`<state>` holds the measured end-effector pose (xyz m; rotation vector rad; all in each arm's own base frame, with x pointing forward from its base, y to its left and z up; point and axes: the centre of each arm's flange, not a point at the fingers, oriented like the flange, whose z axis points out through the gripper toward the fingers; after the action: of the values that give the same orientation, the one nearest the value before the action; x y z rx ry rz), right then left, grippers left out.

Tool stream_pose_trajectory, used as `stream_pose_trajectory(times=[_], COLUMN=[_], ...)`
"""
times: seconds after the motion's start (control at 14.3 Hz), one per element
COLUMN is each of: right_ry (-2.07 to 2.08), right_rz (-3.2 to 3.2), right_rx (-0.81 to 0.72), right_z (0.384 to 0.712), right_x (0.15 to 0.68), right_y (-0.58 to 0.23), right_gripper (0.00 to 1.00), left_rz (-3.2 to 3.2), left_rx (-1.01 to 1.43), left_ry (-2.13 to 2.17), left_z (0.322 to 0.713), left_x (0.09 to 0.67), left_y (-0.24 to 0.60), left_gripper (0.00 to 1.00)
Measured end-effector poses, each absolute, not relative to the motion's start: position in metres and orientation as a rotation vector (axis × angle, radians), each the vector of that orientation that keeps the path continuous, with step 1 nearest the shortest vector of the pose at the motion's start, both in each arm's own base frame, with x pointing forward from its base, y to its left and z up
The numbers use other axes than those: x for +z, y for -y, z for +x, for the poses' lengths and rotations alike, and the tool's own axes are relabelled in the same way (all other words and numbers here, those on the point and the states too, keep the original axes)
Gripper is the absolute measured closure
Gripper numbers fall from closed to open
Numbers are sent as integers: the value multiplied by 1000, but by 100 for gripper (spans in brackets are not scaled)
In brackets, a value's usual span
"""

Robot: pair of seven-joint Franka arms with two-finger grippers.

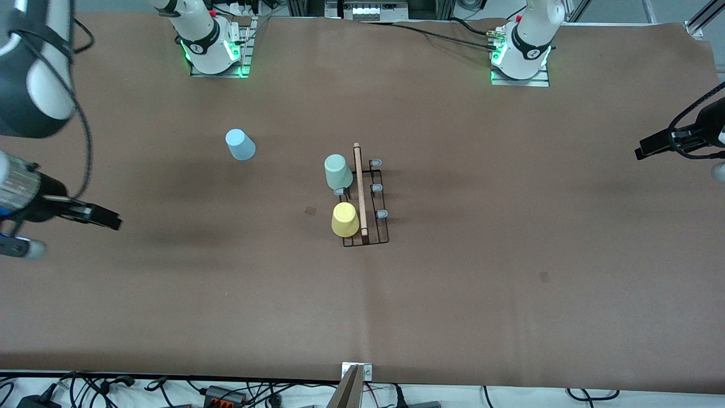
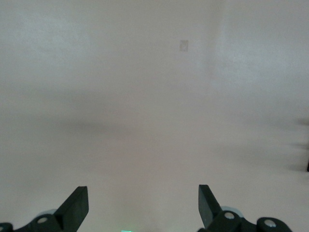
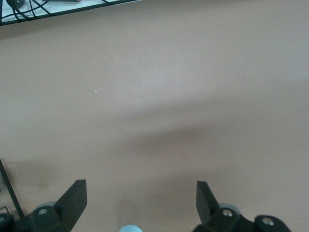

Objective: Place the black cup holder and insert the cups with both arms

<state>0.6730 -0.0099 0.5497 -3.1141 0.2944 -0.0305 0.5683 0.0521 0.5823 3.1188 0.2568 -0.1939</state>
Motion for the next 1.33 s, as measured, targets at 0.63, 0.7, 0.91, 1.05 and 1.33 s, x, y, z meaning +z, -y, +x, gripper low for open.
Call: stream_pose_trajectory(times=[0.63, 0.7, 0.91, 1.05, 1.33], right_ry=[-185, -183, -164, -149, -116], right_rz=[-3152, -3151, -3147, -3141, -3139], right_rx=[-31, -22, -14, -6, -13], right_z=[639, 636, 618, 596, 570], right_x=[564, 563, 557, 554, 564], right_y=[48, 48, 49, 49, 45], right_gripper=[0, 0, 0, 0, 0], left_rz=[3134, 3134, 3134, 3135, 3153], left_rx=[-175, -175, -174, -170, -124], left_ry=[-209, -213, -212, -211, -212], left_z=[568, 568, 568, 568, 569], left_x=[592, 592, 593, 594, 608], left_y=[-37, -38, -38, -37, -39], left_gripper=[0, 0, 0, 0, 0])
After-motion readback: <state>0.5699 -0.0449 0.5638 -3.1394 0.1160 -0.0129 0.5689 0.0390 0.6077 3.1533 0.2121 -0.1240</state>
